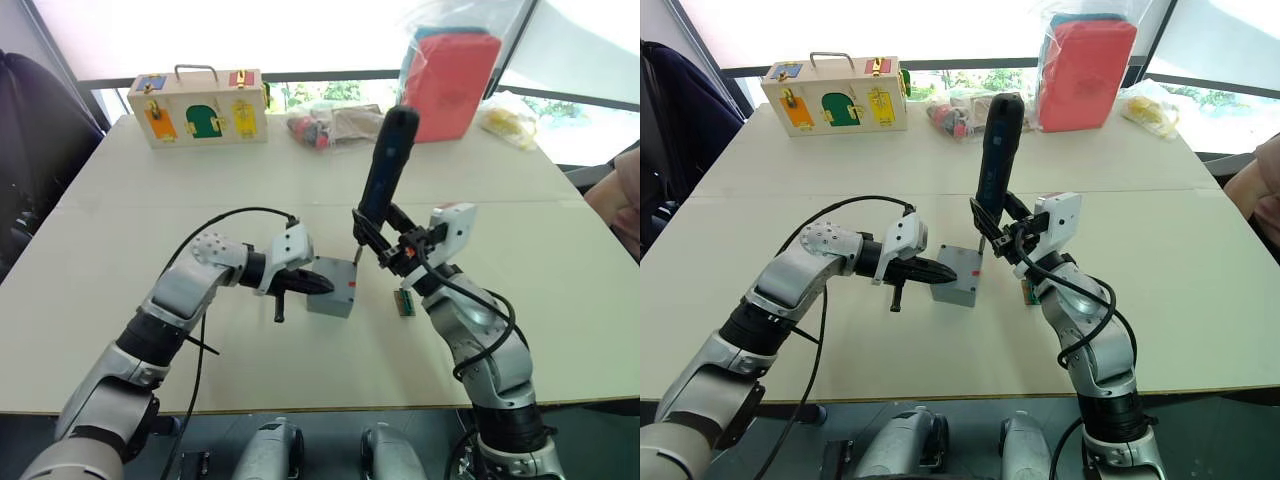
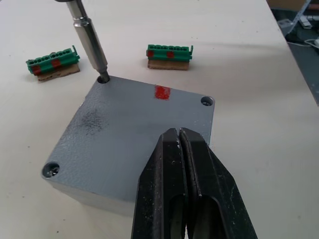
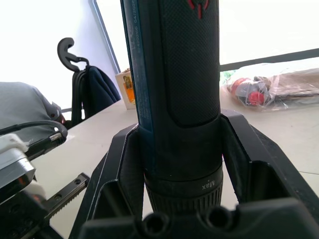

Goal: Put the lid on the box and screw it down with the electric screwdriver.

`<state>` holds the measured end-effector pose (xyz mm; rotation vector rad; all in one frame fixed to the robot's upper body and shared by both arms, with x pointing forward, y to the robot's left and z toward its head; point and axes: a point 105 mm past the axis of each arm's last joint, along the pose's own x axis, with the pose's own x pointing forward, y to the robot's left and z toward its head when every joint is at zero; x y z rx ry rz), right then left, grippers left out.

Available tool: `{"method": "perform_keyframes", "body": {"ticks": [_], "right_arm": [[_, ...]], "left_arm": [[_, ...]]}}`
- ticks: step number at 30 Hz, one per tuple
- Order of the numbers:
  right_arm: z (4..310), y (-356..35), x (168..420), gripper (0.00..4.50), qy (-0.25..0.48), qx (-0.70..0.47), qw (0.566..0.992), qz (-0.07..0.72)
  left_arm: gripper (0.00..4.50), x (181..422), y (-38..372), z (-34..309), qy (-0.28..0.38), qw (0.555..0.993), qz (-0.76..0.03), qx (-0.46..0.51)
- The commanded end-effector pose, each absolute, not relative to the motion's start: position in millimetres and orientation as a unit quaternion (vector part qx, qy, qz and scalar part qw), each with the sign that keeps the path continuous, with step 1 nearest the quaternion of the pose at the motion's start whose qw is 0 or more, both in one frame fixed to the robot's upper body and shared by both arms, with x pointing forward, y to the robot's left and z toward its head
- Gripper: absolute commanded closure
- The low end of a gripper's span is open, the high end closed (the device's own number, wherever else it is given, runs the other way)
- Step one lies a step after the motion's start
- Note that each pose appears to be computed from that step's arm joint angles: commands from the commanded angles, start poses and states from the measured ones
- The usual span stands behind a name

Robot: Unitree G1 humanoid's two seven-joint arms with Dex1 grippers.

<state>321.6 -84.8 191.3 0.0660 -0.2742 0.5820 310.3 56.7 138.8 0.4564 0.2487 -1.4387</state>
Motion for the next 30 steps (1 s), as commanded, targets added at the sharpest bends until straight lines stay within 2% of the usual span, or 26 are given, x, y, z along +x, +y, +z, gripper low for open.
{"method": "perform_keyframes", "body": {"ticks": [1, 18, 30], "right_arm": [[138, -77, 330, 2.73, -0.025, 0.016, 0.959, 0.282], [117, -92, 339, 2.73, -0.006, 0.047, 0.975, 0.218], [122, -87, 331, 2.73, -0.03, 0.061, 0.97, 0.234]], "left_arm": [[4.5, 307, 57, 132, 0.127, 0.721, -0.649, 0.208], [4.5, 308, 65, 123, 0.148, 0.73, -0.637, 0.198], [4.5, 307, 67, 119, 0.157, 0.727, -0.638, 0.197]]}}
